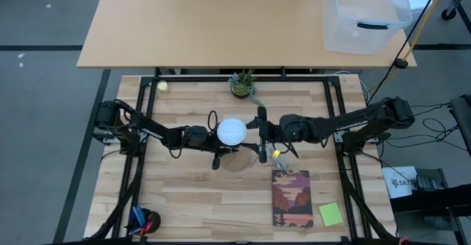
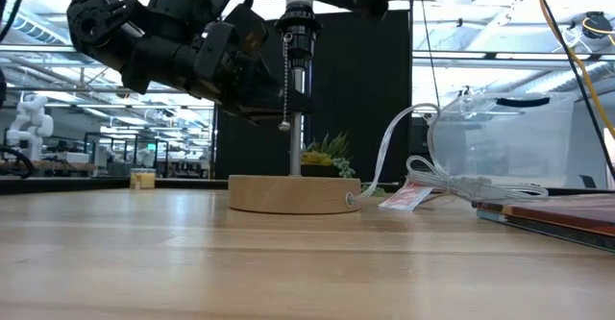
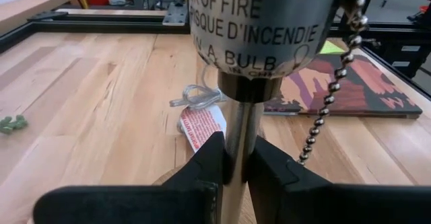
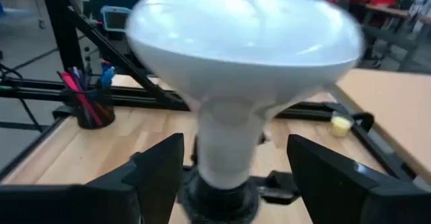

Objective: Screw lightbulb
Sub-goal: Remove the white lightbulb from the silver lamp

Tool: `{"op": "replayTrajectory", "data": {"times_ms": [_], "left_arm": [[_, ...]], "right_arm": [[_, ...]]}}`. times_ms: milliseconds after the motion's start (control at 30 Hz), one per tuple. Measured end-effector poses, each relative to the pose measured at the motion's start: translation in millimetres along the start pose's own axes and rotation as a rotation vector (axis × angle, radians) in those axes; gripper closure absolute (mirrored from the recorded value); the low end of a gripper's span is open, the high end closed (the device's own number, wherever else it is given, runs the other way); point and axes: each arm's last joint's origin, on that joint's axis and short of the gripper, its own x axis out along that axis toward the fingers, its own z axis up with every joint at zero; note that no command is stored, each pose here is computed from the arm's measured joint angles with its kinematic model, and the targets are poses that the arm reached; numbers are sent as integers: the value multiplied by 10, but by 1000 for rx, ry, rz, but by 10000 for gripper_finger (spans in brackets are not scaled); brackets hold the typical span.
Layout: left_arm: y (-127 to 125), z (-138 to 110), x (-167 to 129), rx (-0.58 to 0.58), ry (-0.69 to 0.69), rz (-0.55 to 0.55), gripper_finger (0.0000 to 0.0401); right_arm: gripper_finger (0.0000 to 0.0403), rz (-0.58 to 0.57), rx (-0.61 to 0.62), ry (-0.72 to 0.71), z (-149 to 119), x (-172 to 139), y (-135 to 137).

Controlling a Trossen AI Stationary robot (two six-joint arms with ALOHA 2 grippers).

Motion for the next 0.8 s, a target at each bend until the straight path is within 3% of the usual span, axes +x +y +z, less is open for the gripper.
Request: {"op": "replayTrajectory", "data": {"times_ms": [67, 267, 633, 800], "left_arm": [[3, 0, 0, -1, 0, 12, 355], [7, -2, 0, -6, 1, 22, 355], [23, 0, 0, -11, -5, 62, 355], [37, -1, -1, -28, -6, 81, 355]], "right_arm": [[144, -23, 15, 18, -7, -18, 50], [144, -239, 10, 52, -42, -46, 176], [144, -302, 50, -7, -158, 90, 504], [144, -490, 8, -33, -261, 165, 624]]}}
